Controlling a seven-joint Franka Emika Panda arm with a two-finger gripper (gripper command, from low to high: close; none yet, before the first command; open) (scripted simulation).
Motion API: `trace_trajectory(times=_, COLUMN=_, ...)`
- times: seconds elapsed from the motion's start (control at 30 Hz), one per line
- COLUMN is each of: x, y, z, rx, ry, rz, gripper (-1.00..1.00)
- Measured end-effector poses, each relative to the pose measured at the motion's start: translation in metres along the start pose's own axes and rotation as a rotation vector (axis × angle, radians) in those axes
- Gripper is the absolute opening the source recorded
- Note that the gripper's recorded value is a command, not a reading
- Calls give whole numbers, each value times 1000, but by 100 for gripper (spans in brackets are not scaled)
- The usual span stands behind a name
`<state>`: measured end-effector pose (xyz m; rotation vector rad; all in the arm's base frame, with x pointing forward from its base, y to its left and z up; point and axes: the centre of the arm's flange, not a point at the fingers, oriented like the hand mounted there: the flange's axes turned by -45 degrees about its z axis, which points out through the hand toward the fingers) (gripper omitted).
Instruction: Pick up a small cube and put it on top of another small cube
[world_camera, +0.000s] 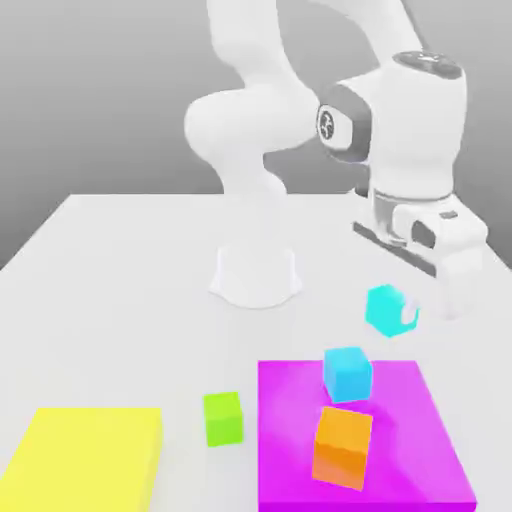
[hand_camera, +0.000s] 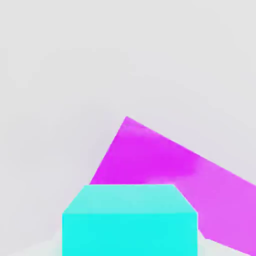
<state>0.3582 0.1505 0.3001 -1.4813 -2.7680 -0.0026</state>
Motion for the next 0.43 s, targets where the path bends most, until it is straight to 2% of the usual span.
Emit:
trace_trajectory(times=0.17, x=-33, y=-5, z=-12, rx=3, ry=-1, rz=-140, gripper=-100)
trace_trajectory(times=0.33, x=-37, y=-5, z=39, rx=3, ry=0, rz=-156, gripper=-100)
trace_trajectory(times=0.37, x=-37, y=-6, z=45, rx=3, ry=-1, rz=-155, gripper=100)
trace_trajectory(times=0.43, x=-37, y=-6, z=45, rx=3, ry=-1, rz=-155, gripper=100)
